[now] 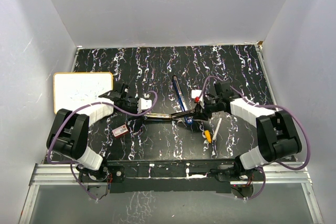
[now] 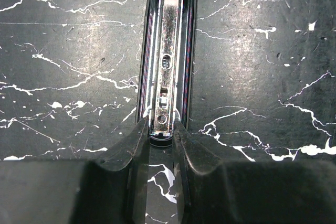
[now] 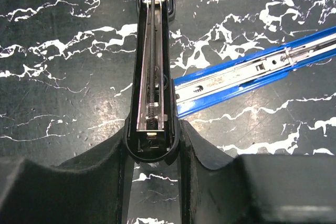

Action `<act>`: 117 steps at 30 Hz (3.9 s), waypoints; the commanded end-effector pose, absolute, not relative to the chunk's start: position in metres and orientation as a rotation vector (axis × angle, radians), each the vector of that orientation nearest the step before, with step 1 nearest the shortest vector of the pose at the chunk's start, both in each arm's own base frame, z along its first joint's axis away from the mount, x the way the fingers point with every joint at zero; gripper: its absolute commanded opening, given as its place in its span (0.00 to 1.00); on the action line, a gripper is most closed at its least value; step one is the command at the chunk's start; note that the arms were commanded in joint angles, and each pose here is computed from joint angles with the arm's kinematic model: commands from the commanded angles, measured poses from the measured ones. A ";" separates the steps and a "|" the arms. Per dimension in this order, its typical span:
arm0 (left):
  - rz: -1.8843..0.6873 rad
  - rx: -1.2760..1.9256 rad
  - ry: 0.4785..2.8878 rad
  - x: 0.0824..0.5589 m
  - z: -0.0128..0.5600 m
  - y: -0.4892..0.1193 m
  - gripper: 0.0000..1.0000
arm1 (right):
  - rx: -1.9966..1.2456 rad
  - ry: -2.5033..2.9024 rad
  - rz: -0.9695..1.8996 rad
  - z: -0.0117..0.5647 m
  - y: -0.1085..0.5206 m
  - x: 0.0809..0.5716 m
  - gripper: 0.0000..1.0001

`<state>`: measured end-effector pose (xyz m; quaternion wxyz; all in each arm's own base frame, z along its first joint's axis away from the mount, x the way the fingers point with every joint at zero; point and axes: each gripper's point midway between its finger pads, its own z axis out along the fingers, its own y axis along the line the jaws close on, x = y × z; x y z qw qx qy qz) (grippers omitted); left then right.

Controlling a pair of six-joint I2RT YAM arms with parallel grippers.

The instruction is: Load the staples into the stapler

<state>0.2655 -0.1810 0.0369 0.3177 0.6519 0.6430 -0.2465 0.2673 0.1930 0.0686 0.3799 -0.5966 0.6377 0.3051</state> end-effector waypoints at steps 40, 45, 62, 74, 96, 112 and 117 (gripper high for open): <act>-0.567 1.187 2.100 0.305 0.020 -0.175 0.00 | -1.049 1.882 0.900 0.073 0.266 0.517 0.60; -0.577 1.094 2.131 0.311 0.021 -0.177 0.00 | -0.954 1.901 0.848 0.078 0.265 0.537 0.69; -0.481 0.788 2.303 0.349 0.018 -0.171 0.00 | -0.836 1.893 0.743 0.083 0.281 0.578 0.69; -0.498 0.779 2.302 0.347 0.015 -0.174 0.00 | -0.884 1.876 0.698 0.098 0.266 0.566 0.69; -0.647 0.967 2.319 0.304 0.012 -0.196 0.28 | -0.976 1.974 0.602 0.122 0.252 0.468 0.74; -0.767 1.062 2.215 0.281 0.025 -0.205 0.49 | -0.908 2.099 0.379 0.070 0.277 0.483 0.80; -0.786 1.095 2.168 0.277 0.031 -0.207 0.49 | -0.863 2.145 0.252 0.057 0.262 0.498 0.80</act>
